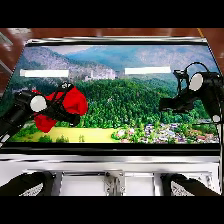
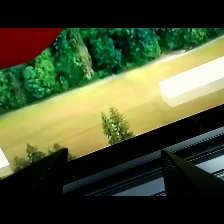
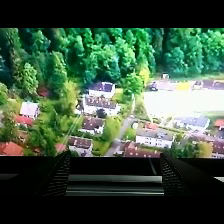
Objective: Fold the shirts.
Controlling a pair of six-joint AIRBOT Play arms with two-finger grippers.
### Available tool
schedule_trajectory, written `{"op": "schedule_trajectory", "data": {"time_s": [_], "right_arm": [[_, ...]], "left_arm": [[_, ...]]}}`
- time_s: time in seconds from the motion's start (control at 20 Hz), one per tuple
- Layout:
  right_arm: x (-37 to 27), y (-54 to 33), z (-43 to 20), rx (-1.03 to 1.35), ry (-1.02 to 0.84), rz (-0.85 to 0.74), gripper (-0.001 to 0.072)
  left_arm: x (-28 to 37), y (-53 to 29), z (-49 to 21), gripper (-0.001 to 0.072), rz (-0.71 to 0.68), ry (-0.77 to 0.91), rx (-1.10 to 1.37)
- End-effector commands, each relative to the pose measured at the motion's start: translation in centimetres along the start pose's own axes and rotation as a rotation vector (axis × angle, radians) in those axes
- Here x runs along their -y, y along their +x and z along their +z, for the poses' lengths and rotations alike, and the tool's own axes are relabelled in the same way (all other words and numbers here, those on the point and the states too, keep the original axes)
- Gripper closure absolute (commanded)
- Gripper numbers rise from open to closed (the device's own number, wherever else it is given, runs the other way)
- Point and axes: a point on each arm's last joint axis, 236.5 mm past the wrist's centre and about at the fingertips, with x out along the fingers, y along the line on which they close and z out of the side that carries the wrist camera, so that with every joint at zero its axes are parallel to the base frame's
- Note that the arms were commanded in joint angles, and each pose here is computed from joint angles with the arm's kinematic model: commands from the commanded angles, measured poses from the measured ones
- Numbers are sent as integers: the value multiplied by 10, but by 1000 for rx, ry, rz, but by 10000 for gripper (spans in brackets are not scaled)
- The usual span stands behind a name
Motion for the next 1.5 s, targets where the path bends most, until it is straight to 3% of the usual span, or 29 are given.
{"op": "schedule_trajectory", "data": {"time_s": [0.0,0.9,1.25,1.45], "right_arm": [[0,0,0,0,0,0,28],[1,-1,26,109,-8,-6,28],[-1,-3,36,154,-6,1,28],[-1,-4,44,187,-11,3,28]], "left_arm": [[0,0,0,-10,0,1,0],[1,0,0,-10,-4,0,1],[40,-4,19,-10,-170,-63,76],[35,-8,48,-10,-154,-69,199]]}}
